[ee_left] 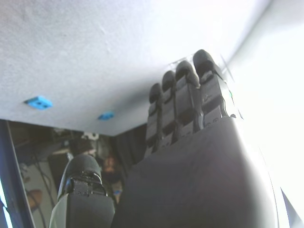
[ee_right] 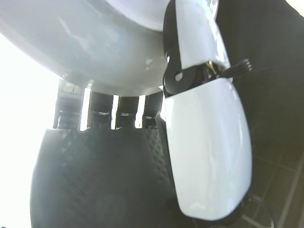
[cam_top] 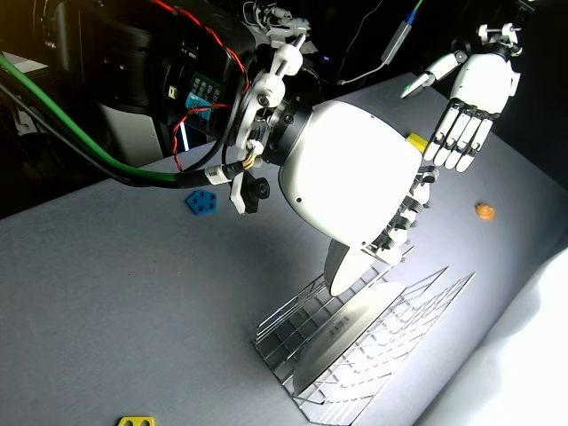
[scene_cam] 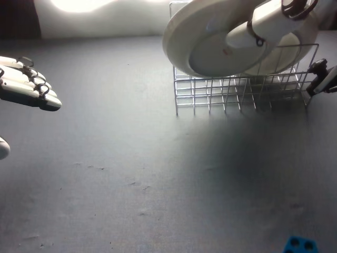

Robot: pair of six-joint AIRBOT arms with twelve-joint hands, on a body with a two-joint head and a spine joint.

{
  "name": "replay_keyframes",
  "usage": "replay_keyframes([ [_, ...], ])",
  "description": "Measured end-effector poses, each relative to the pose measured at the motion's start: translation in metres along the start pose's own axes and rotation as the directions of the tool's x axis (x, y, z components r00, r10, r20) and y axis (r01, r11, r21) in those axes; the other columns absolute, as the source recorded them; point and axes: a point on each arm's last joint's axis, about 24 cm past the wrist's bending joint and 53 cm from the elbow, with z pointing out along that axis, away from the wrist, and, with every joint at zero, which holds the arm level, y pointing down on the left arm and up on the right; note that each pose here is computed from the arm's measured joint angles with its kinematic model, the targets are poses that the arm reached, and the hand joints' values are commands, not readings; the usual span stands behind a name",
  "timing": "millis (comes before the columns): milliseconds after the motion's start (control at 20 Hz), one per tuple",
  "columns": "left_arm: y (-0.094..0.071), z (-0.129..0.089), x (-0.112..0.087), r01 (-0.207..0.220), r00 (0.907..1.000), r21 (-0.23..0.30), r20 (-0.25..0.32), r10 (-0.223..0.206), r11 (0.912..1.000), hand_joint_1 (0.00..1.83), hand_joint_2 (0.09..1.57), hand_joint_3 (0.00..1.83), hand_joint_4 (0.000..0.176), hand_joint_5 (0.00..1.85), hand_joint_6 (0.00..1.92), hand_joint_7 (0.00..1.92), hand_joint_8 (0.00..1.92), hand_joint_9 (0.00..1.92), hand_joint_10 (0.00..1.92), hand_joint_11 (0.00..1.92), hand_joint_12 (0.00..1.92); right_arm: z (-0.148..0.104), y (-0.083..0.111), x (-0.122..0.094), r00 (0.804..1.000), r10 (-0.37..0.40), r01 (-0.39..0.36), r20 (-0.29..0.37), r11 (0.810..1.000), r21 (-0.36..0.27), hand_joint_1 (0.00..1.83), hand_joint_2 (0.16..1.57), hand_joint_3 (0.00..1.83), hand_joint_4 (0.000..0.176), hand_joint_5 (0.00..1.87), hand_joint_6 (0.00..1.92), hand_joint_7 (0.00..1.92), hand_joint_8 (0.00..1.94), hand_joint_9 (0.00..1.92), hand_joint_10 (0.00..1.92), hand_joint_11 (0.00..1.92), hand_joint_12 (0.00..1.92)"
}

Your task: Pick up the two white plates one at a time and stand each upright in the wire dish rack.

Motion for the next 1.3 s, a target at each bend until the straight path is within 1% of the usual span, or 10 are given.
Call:
replay_keyframes([
  [100,0.000,0.000,0.000,0.000,1.0000,0.000,-0.001,0.000,1.0000,0.00,1.07,0.00,0.000,0.21,0.00,0.22,0.00,0.18,0.00,0.00,0.29,0.004,-0.006,0.002,1.000,-0.014,0.014,-0.003,1.000,0.010,1.37,1.13,0.00,0.000,0.89,1.10,0.99,0.98,0.88,1.21,0.69,1.33],
  [250,0.000,0.000,0.000,0.000,1.0000,0.000,-0.001,0.000,1.0000,0.00,1.08,0.00,0.000,0.22,0.00,0.24,0.00,0.21,0.01,0.00,0.35,0.011,-0.018,0.000,1.000,-0.022,0.022,-0.002,0.999,0.033,1.37,1.13,0.00,0.000,0.87,1.14,0.99,0.98,0.86,1.23,0.69,1.35],
  [350,0.000,0.000,0.000,0.000,1.0000,-0.001,-0.001,0.000,1.0000,0.00,1.07,0.00,0.000,0.19,0.00,0.21,0.00,0.17,0.00,0.00,0.27,0.012,-0.025,-0.001,1.000,-0.024,0.025,-0.005,0.999,0.045,1.37,1.14,0.00,0.000,0.87,1.14,0.97,1.00,0.86,1.24,0.70,1.34],
  [450,0.000,0.000,0.000,0.000,1.0000,-0.001,-0.001,0.000,1.0000,0.00,1.08,0.00,0.000,0.20,0.00,0.21,0.00,0.18,0.00,0.00,0.27,0.013,-0.026,-0.003,1.000,-0.026,0.026,-0.004,0.999,0.047,1.37,1.13,0.00,0.000,0.87,1.13,0.98,0.97,0.87,1.23,0.69,1.34],
  [750,0.000,0.000,0.000,-0.001,1.0000,0.000,0.001,0.001,1.0000,0.00,1.07,0.00,0.000,0.19,0.00,0.21,0.00,0.18,0.00,0.00,0.27,0.017,-0.030,0.002,0.999,-0.033,0.034,-0.017,0.998,0.053,1.37,1.14,0.00,0.000,0.86,1.15,0.96,1.02,0.85,1.25,0.66,1.37],
  [850,0.000,0.000,-0.001,-0.001,1.0000,0.001,0.001,0.001,1.0000,0.00,1.07,0.00,0.000,0.19,0.00,0.22,0.00,0.19,0.00,0.00,0.29,0.018,-0.035,0.008,0.998,-0.061,0.062,-0.030,0.996,0.057,1.37,1.14,0.00,0.000,0.84,1.18,0.95,1.01,0.85,1.27,0.66,1.37],
  [950,-0.001,0.000,-0.001,-0.003,1.0000,0.002,0.002,0.003,1.0000,0.00,1.07,0.00,0.000,0.20,0.00,0.22,0.00,0.18,0.00,0.00,0.29,0.018,-0.040,0.011,0.997,-0.069,0.071,-0.035,0.995,0.066,1.37,1.14,0.00,0.000,0.84,1.17,0.98,0.98,0.87,1.23,0.68,1.36],
  [1050,-0.002,0.000,-0.001,-0.003,1.0000,0.006,0.000,0.003,1.0000,0.00,1.07,0.00,0.000,0.19,0.00,0.21,0.00,0.17,0.00,0.00,0.26,0.018,-0.039,0.010,0.996,-0.081,0.083,-0.035,0.995,0.063,1.36,1.15,0.00,0.000,0.83,1.19,0.95,1.04,0.86,1.25,0.67,1.37],
  [1150,-0.004,0.002,0.001,-0.007,0.9999,0.015,-0.007,0.007,0.9999,0.00,1.07,0.00,0.000,0.21,0.00,0.24,0.00,0.20,0.00,0.00,0.34,0.018,-0.039,0.010,0.996,-0.083,0.085,-0.034,0.994,0.063,1.37,1.14,0.00,0.000,0.85,1.16,0.97,1.00,0.87,1.23,0.68,1.35],
  [1300,-0.006,0.002,0.002,-0.010,0.9998,0.021,-0.014,0.011,0.9997,0.00,1.07,0.00,0.000,0.19,0.00,0.21,0.00,0.18,0.00,0.00,0.28,0.018,-0.041,0.011,0.996,-0.084,0.086,-0.032,0.994,0.066,1.36,1.15,0.00,0.000,0.83,1.20,0.95,1.04,0.83,1.29,0.64,1.39],
])
